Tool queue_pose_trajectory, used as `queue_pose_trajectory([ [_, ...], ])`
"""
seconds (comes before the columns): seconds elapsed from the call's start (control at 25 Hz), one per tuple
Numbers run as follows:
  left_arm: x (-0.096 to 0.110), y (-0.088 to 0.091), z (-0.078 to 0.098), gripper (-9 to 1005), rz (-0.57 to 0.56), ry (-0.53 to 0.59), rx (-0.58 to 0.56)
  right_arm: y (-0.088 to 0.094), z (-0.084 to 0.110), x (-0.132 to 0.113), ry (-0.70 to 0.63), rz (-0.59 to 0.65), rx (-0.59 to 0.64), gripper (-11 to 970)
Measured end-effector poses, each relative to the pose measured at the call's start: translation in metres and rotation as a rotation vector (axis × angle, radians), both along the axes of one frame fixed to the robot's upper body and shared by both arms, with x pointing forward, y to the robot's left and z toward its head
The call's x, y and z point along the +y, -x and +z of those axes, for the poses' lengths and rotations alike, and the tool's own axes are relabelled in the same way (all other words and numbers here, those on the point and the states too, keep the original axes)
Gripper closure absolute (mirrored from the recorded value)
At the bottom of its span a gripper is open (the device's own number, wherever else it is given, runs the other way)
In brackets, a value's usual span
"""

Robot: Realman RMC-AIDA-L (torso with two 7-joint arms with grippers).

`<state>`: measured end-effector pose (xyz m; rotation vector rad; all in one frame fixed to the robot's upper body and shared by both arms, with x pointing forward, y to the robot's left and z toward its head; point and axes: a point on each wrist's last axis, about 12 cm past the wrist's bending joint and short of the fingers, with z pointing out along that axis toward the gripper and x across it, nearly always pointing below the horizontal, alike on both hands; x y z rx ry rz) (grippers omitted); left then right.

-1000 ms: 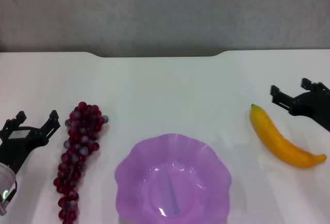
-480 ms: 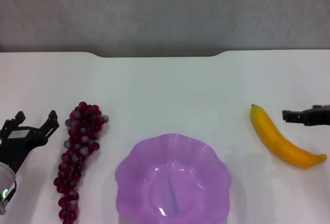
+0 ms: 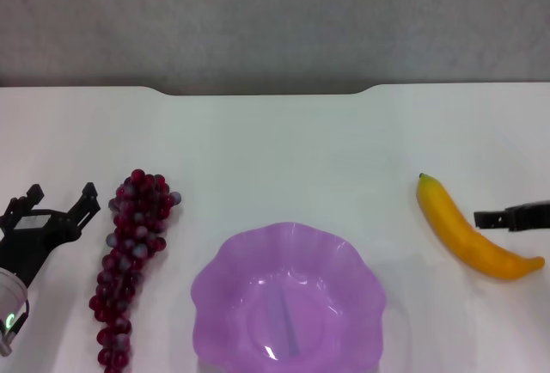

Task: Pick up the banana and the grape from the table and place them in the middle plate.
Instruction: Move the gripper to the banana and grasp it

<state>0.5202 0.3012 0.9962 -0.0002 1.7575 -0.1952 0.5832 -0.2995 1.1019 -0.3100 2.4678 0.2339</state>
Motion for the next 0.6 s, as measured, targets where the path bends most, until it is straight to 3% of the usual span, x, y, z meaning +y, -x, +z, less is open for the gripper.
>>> queue_pose_trajectory([
  [0.2, -0.001, 0.000, 0.000, 107, -0.001, 0.000, 0.000, -0.008, -0.017, 0.015, 0.031, 0.051, 0.021, 72],
  [0.6, -0.003, -0.001, 0.001, 107, -0.011, -0.001, -0.002, -0.016, -0.031, 0.018, 0.094, 0.083, -0.027, 73],
])
